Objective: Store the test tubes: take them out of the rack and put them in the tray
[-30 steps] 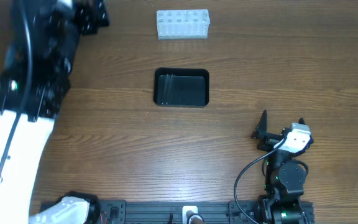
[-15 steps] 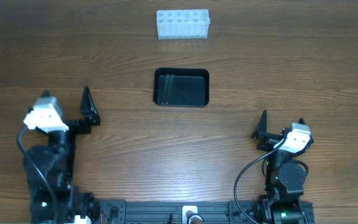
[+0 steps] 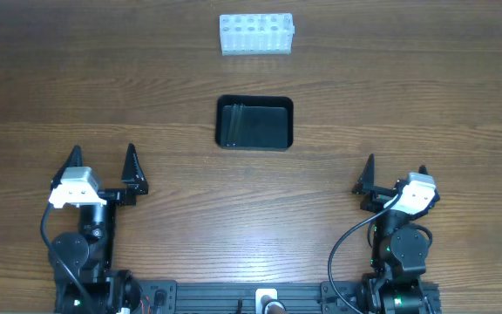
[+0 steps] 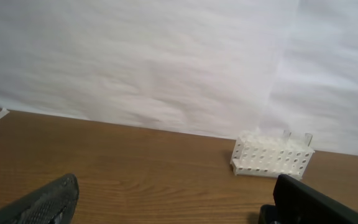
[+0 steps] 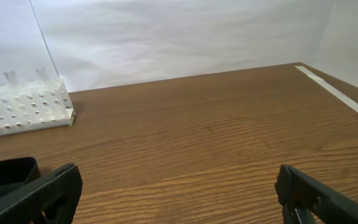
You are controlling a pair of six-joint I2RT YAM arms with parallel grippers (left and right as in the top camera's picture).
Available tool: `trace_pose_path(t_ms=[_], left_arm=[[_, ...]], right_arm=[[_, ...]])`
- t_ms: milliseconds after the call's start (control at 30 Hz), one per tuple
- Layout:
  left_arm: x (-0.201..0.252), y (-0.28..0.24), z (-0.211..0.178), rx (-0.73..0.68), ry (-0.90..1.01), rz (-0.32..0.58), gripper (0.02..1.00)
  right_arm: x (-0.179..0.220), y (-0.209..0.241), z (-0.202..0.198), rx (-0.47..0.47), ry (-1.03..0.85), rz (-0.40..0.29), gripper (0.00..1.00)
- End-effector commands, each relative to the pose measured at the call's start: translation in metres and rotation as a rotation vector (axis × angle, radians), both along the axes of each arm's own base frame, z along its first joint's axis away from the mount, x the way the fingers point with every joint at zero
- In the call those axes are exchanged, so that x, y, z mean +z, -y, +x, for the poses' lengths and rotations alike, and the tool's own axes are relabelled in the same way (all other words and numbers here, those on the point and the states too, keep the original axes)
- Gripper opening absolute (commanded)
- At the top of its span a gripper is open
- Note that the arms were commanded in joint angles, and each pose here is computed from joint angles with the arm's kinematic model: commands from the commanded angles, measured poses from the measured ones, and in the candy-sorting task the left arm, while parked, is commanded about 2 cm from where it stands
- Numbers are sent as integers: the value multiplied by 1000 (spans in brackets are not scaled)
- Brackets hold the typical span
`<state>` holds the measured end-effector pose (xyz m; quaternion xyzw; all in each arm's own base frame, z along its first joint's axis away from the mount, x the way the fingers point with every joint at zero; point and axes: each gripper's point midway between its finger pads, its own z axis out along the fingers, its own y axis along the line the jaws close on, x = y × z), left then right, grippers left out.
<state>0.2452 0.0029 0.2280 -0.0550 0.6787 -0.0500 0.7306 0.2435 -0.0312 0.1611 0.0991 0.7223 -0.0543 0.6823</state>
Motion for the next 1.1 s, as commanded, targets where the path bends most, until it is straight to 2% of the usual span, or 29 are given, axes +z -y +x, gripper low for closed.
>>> trace_pose_path(t_ms=[33, 567, 667, 733, 933, 1100], left_arm=[[-1, 1, 0, -7, 7, 16, 998], [-1, 1, 0, -7, 7, 16, 998], [-1, 1, 0, -7, 7, 16, 998], [-1, 1, 0, -7, 7, 16, 998], [-1, 1, 0, -7, 7, 16, 998], [-1, 1, 0, -7, 7, 16, 998]], right_arm=[[-1, 0, 0, -3, 1, 5, 991], [-1, 0, 0, -1, 1, 5, 993], [-3, -10, 2, 59, -4, 9, 993], [-1, -12, 3, 66, 3, 10, 993], [31, -8, 15, 46, 55, 11, 993], [72, -12, 53, 60, 31, 10, 993]])
